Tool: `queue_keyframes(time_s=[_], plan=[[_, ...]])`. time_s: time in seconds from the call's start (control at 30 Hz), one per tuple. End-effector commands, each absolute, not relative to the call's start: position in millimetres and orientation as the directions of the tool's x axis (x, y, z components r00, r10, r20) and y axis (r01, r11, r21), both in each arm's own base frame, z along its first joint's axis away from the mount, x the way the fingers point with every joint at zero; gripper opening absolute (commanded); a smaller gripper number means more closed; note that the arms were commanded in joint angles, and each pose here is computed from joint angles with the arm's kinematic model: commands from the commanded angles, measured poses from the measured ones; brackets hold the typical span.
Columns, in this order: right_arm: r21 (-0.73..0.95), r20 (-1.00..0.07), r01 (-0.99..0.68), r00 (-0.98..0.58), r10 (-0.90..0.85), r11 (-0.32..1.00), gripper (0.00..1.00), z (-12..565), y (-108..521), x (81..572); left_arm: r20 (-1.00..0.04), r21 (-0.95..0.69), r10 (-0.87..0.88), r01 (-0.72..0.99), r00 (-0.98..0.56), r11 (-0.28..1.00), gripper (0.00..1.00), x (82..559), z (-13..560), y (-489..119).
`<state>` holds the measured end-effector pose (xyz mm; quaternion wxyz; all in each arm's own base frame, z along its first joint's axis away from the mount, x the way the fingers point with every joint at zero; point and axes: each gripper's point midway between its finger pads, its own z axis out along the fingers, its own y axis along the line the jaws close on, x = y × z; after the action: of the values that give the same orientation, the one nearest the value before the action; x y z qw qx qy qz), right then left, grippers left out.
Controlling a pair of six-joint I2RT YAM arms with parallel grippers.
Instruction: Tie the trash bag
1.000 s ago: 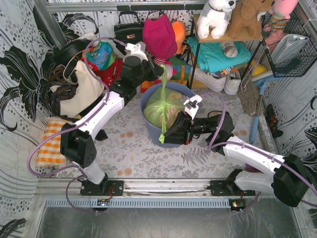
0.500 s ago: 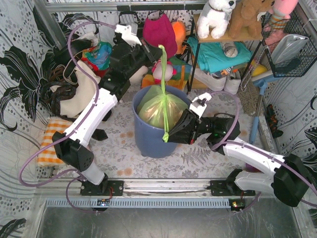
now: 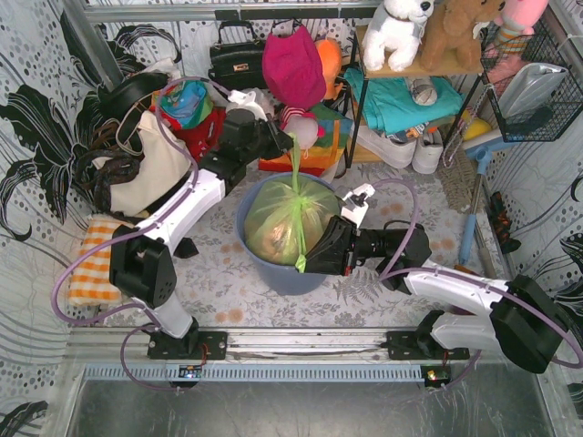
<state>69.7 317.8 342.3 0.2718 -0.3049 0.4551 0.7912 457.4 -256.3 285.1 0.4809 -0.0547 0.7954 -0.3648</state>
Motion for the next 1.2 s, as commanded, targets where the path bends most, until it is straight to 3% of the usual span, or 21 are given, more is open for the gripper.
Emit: queue_keyframes(time_s=[0.0, 0.3, 0.4, 0.87, 1.0, 1.17], plan=[[0.387, -0.854, -0.634, -0.520, -0.001, -0.669, 0.00, 366, 290, -5, -0.797, -0.597, -0.564, 0.144, -0.216, 0.789, 0.00, 519, 330, -173], [0.305, -0.919, -0.685, -0.395, -0.015, -0.662, 0.00, 399, 295, -16, -0.833, -0.547, -0.551, 0.216, -0.045, 0.809, 0.00, 505, 440, -157], [0.333, -0.914, -0.687, -0.403, -0.043, -0.646, 0.00, 387, 296, -17, -0.830, -0.552, -0.556, 0.196, -0.042, 0.810, 0.00, 504, 432, -152], [0.504, -0.814, -0.611, -0.571, -0.101, -0.611, 0.00, 321, 295, -21, -0.779, -0.609, -0.585, 0.052, -0.226, 0.792, 0.00, 543, 293, -140], [0.494, -0.822, -0.613, -0.560, -0.102, -0.616, 0.00, 327, 295, -22, -0.775, -0.618, -0.591, 0.071, -0.225, 0.783, 0.00, 550, 303, -139], [0.428, -0.859, -0.638, -0.507, -0.070, -0.640, 0.00, 358, 298, -22, -0.789, -0.613, -0.594, 0.147, -0.155, 0.776, 0.00, 543, 364, -140]])
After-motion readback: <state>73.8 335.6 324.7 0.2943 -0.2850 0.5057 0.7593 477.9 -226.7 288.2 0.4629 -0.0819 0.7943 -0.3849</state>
